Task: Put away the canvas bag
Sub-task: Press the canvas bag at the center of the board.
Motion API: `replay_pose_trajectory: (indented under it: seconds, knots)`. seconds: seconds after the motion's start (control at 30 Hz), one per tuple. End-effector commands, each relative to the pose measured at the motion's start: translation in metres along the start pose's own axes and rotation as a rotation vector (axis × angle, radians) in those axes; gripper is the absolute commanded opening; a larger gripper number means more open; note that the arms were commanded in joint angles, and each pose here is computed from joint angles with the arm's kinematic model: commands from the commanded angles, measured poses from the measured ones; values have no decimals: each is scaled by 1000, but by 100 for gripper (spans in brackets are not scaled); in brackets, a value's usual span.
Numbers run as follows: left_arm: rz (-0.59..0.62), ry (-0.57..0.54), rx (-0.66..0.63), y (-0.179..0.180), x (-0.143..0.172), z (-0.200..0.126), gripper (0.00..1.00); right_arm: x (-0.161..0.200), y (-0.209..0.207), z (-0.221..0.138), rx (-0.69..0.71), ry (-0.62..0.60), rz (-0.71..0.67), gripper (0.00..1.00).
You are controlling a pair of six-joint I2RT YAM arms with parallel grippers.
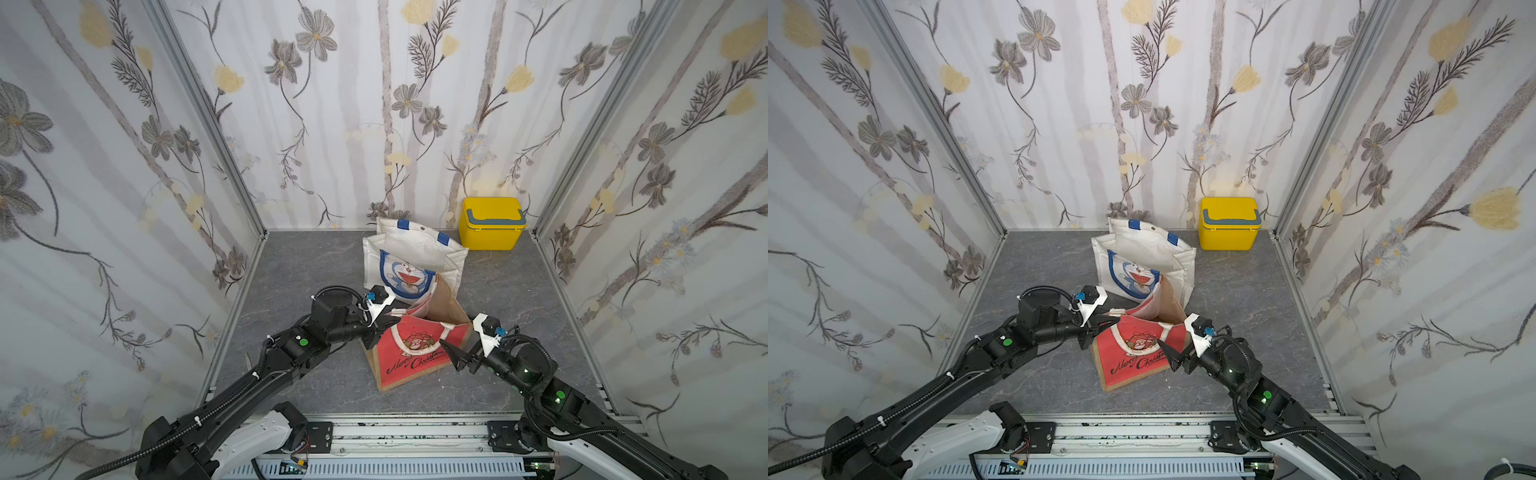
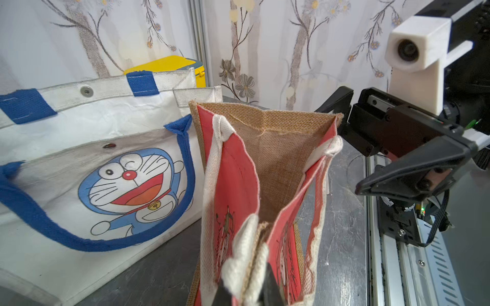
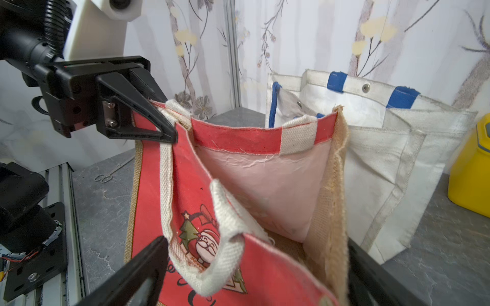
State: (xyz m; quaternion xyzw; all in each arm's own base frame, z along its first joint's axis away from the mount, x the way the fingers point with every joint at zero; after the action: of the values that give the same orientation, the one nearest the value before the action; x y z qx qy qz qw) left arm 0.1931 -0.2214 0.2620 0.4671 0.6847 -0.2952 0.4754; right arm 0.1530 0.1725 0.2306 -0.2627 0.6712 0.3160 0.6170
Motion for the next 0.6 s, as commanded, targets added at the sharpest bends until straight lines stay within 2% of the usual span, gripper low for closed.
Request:
replay_pose_trajectory:
  seconds: [0.0,0.13,0.27,0.33,0.37,0.43,0.53,0.57]
  knots:
    - [77,11,32,-4,6,-8,0,-16,9,3,-68,-121,-105,88]
    - [79,-12,69,-1,5,-10,0,-10,12,11,-96,-86,-186,72]
    - [65,11,69,6,9,-6,0,-10,18,15,-141,-107,-213,40]
    - [53,31,54,10,12,-3,0,-9,20,17,-160,-97,-220,27]
    - [50,41,33,13,13,-3,4,-8,20,18,-158,-88,-217,19]
    - [43,47,-15,18,14,-3,25,-5,18,21,-145,-71,-215,2]
    - [42,43,-73,25,10,-6,55,-2,16,26,-137,-44,-198,0]
    - [42,45,-93,27,8,-8,70,-1,15,28,-128,-38,-189,0]
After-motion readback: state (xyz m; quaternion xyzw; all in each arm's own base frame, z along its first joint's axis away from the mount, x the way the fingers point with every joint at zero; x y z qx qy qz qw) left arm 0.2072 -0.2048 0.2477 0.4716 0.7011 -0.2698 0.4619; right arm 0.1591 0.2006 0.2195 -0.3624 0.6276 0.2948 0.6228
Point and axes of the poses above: each gripper's point midway between its finger pads, its own z axis out along the fingers, its own y axis along the line the jaws close on, x = y × z, the point moved 5 cm from there along -z, back along the fingers, and after that the axes turned 4 degrees about z, right-handed, at the moved point
